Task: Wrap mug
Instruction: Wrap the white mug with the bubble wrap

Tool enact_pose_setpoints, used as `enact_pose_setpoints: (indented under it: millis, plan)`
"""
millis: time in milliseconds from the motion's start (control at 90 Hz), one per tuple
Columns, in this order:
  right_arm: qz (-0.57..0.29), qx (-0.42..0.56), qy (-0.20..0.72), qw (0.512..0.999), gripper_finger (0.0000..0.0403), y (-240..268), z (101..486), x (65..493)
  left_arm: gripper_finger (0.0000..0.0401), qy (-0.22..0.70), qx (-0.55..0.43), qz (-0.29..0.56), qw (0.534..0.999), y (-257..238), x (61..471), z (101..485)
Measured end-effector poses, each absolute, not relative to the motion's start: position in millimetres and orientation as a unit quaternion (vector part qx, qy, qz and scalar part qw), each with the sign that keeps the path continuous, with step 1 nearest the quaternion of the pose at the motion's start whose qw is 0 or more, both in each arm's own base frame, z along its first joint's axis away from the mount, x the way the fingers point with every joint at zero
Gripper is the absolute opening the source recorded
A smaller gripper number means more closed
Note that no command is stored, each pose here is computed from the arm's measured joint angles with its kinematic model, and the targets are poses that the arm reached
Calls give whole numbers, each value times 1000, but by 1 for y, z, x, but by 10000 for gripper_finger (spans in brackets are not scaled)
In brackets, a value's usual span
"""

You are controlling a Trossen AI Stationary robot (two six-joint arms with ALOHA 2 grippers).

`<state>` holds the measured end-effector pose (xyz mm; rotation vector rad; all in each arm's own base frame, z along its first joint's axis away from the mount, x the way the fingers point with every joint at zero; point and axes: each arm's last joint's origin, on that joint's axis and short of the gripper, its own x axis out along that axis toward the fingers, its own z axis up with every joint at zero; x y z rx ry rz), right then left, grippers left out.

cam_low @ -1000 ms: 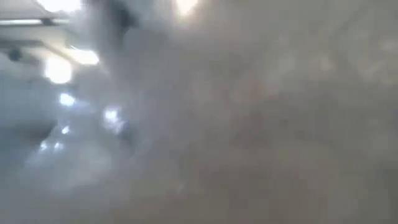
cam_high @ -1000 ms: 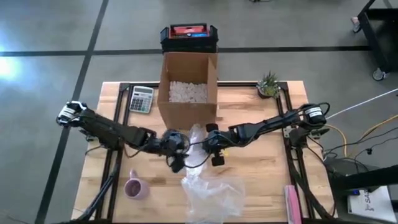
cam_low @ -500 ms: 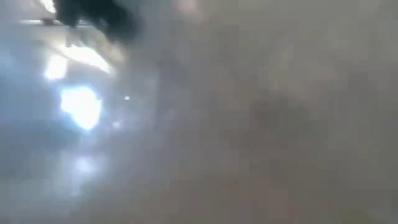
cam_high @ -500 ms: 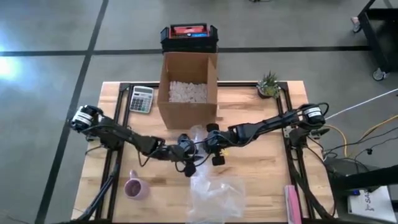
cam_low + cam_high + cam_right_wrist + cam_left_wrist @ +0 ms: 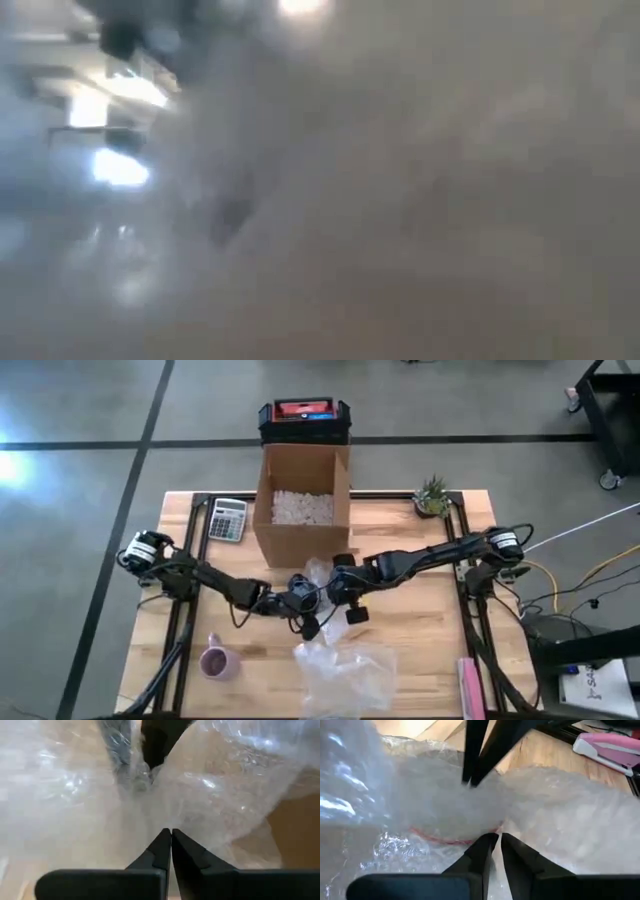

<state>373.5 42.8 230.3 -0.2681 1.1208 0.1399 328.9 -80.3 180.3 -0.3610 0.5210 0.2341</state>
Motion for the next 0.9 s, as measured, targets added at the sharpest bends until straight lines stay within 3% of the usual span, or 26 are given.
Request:
enact_pose_setpoints:
  millis: [256,344,478,611,900]
  plan:
    - [120,-96,506,849,0,50,246,379,32,255,-177,114,944,-80,329,180]
    - [143,-83,497,852,0,51,230,383,30,255,-177,113,944,-80,329,180]
    - [67,-107,537,834,0,29,191,385,29,251,-180,109,945,-82,328,182]
    - [74,-86,545,830,0,21,171,387,27,259,-190,80,944,-85,325,189]
    - [115,-91,516,844,0,33,171,391,24,278,-218,67,933,-86,298,220]
